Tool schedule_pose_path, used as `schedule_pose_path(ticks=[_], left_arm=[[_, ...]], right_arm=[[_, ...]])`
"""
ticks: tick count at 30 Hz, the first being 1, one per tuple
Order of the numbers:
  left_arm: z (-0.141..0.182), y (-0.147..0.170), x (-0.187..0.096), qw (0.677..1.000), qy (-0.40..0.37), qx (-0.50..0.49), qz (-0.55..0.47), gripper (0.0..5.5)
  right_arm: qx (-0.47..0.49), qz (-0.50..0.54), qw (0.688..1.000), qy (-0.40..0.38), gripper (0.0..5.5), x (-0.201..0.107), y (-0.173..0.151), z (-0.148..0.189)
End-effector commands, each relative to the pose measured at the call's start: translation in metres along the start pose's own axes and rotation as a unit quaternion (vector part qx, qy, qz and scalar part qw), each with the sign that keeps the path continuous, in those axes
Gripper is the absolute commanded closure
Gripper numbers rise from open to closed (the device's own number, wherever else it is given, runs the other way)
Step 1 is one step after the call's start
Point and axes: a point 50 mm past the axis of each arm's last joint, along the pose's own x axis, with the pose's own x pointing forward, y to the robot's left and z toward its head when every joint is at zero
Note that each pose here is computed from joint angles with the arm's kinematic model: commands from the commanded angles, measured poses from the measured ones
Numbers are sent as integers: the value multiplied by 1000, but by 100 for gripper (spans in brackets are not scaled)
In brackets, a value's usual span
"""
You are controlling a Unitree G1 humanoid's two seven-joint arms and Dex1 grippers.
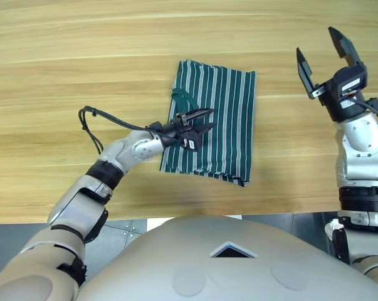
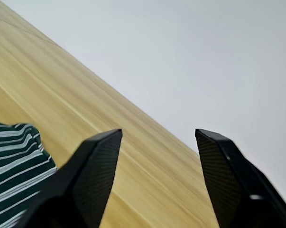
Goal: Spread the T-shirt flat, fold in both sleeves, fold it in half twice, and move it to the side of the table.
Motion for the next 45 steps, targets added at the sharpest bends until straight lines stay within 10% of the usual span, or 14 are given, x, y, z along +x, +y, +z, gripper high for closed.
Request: schedule_pose_path(ticks=[1,11,16,24,45], left_arm=[[-9,-54,-24,991,86,-49,-94,350],[18,17,3,992,26,-33,120,350],[24,83,-72,973,81,76,203,350],[5,19,-188,957,254,21,-139,350],[26,-52,-135,953,51,-83,-287,350]], right_arm=[[-4,5,1000,7,265,-3,0,-1],[-16,14,1000,-9,265,-5,2,4],[-160,170,970,72,265,-59,14,-11],[-194,411,879,146,265,-139,63,-6],[-181,464,862,101,265,-126,84,0]])
